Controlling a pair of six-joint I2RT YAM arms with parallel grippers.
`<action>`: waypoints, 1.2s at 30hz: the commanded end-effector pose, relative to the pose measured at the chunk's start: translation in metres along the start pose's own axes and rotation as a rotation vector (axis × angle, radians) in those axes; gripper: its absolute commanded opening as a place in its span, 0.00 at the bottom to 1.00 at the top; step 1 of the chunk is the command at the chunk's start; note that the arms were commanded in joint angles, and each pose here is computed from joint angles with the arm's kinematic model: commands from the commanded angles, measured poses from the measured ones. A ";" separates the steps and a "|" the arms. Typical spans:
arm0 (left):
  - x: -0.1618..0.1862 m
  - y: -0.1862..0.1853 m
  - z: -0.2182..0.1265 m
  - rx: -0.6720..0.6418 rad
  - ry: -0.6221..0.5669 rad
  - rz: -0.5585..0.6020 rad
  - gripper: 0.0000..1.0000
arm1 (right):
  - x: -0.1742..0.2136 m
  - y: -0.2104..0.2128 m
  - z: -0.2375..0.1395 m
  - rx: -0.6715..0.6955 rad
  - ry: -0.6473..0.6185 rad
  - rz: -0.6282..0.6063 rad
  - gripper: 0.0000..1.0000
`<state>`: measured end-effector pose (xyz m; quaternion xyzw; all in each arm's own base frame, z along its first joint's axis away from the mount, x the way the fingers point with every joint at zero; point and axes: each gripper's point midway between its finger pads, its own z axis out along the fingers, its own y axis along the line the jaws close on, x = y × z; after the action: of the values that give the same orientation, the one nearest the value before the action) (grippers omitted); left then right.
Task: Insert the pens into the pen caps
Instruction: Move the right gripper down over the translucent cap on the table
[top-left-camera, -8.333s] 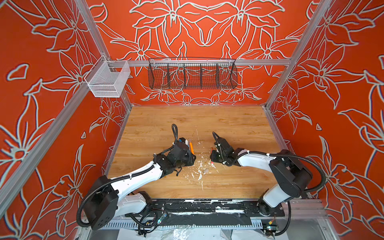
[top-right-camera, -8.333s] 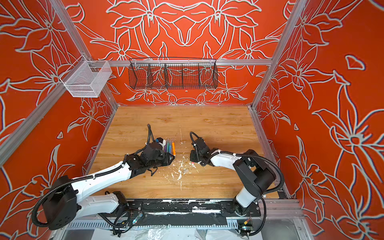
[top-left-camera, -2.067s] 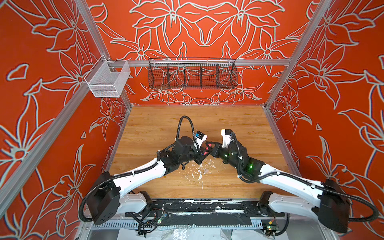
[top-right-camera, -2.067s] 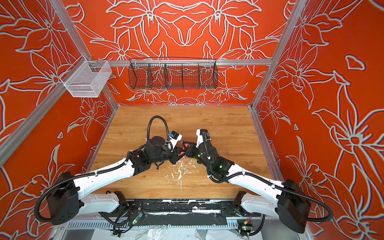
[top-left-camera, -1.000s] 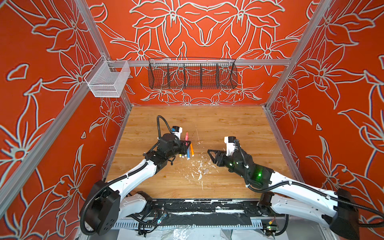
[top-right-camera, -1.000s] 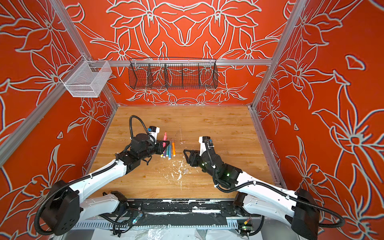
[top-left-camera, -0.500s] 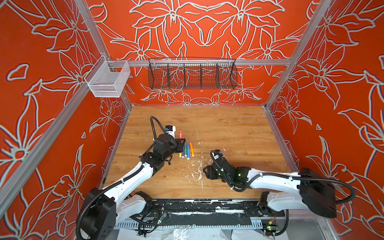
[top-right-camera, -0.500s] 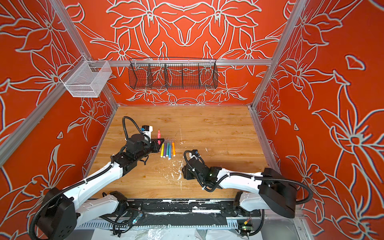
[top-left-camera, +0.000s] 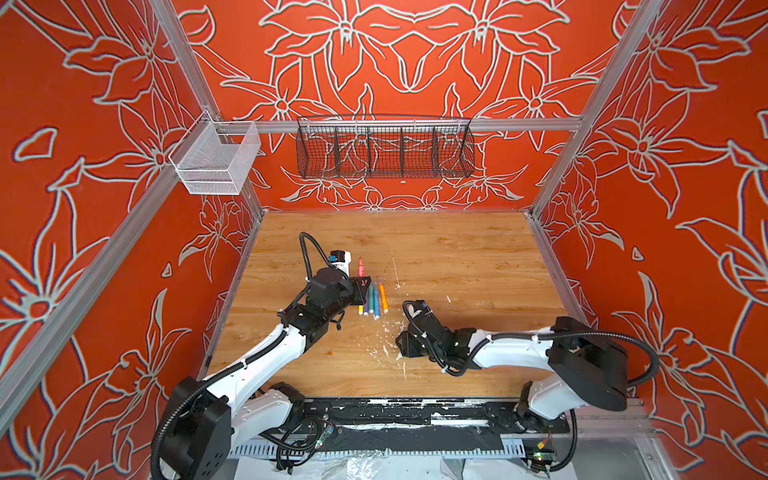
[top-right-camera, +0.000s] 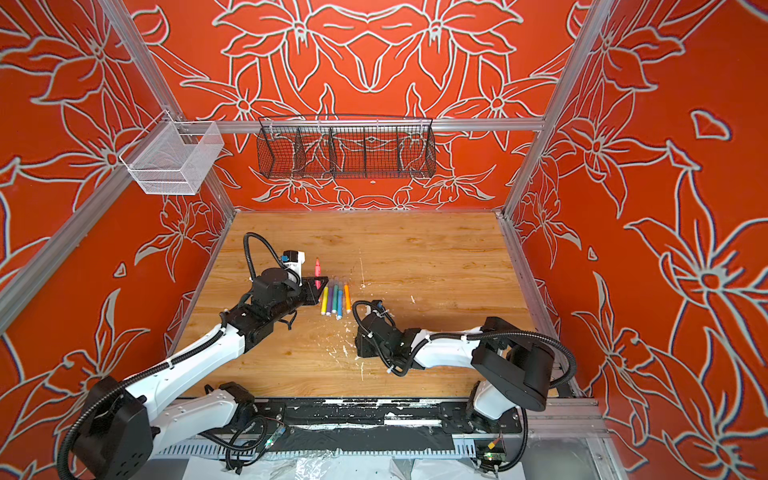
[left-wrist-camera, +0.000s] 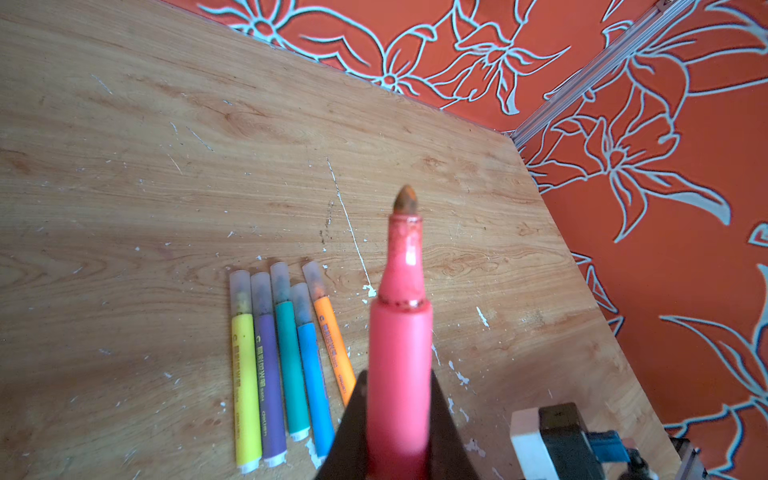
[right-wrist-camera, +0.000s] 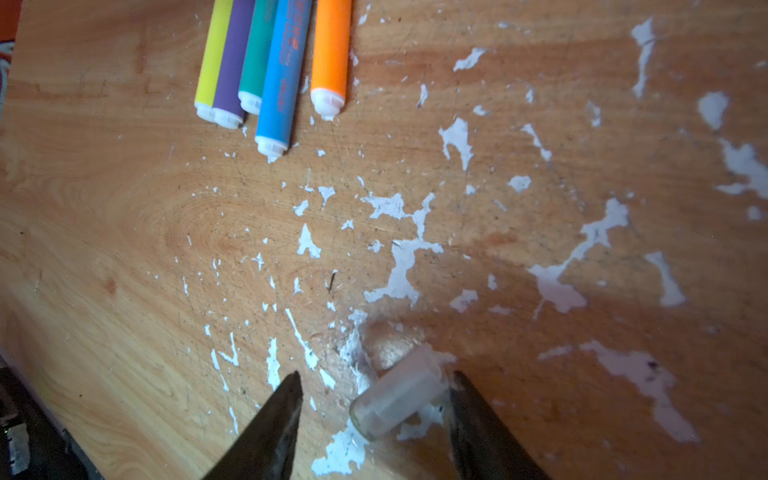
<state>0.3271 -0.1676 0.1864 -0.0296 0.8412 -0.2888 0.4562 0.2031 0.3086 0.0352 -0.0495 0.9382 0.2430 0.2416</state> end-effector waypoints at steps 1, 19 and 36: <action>-0.001 0.002 -0.001 -0.007 -0.003 -0.009 0.00 | 0.001 0.000 0.005 0.038 0.016 -0.033 0.57; 0.001 0.002 0.000 -0.007 0.005 -0.011 0.00 | 0.006 -0.001 0.006 0.238 0.040 -0.224 0.50; -0.001 0.000 -0.002 -0.002 0.002 -0.012 0.00 | -0.019 0.018 0.023 0.279 -0.034 -0.240 0.55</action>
<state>0.3259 -0.1672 0.1824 -0.0299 0.8455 -0.2861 0.4498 0.2208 0.3415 0.0396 -0.1243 0.9448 0.1161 0.2801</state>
